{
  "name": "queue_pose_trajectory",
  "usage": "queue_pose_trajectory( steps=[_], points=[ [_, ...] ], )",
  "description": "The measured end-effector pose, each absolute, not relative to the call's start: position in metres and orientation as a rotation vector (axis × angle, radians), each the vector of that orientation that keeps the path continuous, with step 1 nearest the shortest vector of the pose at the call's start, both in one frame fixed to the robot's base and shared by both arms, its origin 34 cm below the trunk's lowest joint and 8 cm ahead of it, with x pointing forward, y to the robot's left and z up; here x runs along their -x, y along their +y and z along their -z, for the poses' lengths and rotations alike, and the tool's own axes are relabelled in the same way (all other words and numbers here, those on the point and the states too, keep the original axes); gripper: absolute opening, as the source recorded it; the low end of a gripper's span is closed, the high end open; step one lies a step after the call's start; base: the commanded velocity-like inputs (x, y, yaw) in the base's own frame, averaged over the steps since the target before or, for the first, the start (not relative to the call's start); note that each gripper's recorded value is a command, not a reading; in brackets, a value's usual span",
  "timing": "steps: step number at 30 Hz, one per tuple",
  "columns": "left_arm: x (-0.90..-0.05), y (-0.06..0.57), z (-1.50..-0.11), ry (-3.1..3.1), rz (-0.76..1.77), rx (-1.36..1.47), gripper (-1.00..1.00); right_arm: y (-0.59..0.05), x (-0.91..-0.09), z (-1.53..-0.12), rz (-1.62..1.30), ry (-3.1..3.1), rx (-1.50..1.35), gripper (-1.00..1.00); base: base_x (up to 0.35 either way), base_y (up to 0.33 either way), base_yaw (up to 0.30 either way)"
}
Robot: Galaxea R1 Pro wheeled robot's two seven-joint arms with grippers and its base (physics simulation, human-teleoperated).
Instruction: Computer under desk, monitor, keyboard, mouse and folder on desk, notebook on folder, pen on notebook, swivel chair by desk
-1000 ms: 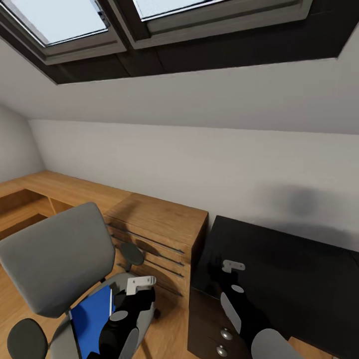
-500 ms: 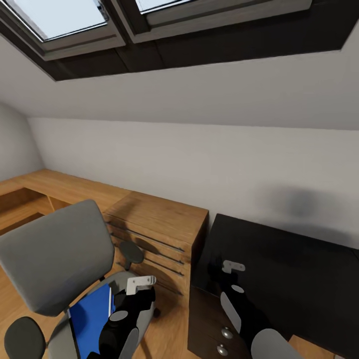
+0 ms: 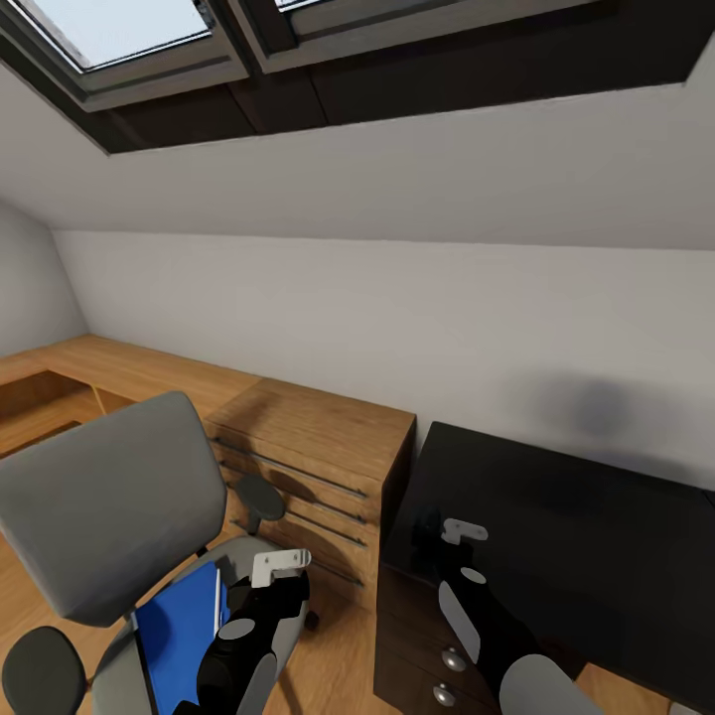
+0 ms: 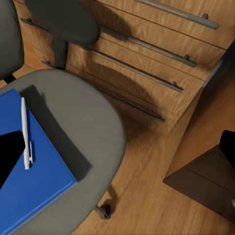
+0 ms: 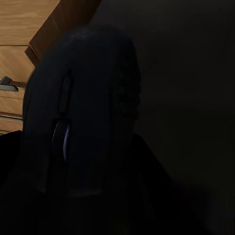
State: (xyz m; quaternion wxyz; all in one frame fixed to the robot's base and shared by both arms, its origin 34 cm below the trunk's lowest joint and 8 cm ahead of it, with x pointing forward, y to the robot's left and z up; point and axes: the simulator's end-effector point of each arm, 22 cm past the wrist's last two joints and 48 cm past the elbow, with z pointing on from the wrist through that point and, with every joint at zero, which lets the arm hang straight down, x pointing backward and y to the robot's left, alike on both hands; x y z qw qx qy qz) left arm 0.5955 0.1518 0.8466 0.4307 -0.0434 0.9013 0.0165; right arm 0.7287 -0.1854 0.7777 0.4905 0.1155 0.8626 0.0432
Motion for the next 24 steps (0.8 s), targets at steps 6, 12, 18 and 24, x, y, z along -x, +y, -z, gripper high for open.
queue_pose_trajectory(
  steps=[6,12,18,24],
  points=[
    [-0.596,0.152,-0.838,2.248,-0.041,0.108,1.00,-0.184,-0.729,-0.769,-0.108,2.094,-0.274,-1.00,0.000,0.000,0.000],
    [-0.596,0.152,-0.829,2.248,-0.041,0.108,1.00,-0.174,-0.730,-0.760,-0.148,2.093,-0.245,-1.00,0.000,0.000,0.000],
    [-0.596,0.151,-0.819,2.248,-0.040,0.107,1.00,-0.171,-0.730,-0.751,-0.162,2.092,-0.237,-1.00,0.000,0.000,0.000],
    [-0.596,0.152,-0.816,2.249,-0.040,0.107,1.00,-0.170,-0.730,-0.749,-0.162,2.091,-0.234,-1.00,0.000,0.000,0.000]
  ],
)
